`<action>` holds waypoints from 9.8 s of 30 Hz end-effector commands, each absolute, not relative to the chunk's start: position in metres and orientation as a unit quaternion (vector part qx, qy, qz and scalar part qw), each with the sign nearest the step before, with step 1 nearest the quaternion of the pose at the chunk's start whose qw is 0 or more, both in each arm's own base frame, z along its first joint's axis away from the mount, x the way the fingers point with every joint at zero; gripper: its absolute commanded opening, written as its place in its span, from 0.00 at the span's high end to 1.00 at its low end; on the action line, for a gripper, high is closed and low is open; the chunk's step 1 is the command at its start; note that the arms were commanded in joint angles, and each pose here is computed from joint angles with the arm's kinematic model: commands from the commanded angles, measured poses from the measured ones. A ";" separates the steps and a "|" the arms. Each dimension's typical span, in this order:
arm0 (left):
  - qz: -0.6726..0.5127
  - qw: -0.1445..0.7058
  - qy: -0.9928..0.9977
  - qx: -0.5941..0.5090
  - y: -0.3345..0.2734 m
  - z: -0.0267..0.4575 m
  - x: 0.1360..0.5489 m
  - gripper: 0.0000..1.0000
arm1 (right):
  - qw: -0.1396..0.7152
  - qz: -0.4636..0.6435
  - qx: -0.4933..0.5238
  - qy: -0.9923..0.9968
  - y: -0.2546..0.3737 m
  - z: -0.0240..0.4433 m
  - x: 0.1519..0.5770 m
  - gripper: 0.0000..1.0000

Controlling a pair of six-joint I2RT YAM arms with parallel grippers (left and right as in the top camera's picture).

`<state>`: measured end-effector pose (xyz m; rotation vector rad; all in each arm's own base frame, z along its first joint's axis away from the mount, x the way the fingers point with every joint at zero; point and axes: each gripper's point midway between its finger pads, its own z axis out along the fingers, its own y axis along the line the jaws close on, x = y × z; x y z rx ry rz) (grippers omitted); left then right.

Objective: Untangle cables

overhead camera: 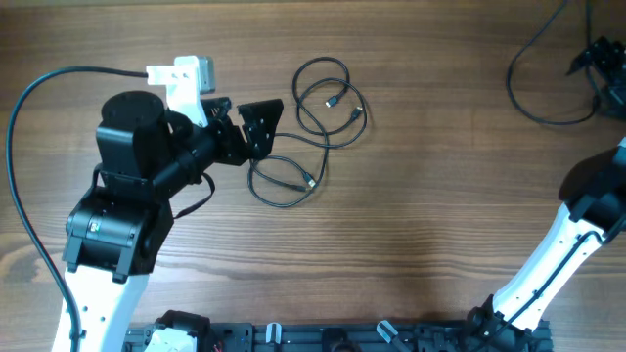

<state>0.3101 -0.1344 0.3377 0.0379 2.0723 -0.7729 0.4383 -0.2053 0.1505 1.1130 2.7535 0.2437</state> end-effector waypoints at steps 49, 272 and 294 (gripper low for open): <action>-0.225 0.329 0.916 -0.041 -0.114 0.254 0.320 0.00 | 0.398 0.164 -0.071 0.900 0.056 0.442 0.347 0.00; -0.079 0.370 0.913 -0.150 -0.028 0.254 0.325 0.00 | 0.232 0.148 -0.206 0.939 0.161 0.200 0.393 0.18; -0.071 0.343 0.924 -0.151 -0.027 0.240 0.322 0.00 | 0.113 0.085 -0.388 0.911 0.215 0.041 0.402 0.39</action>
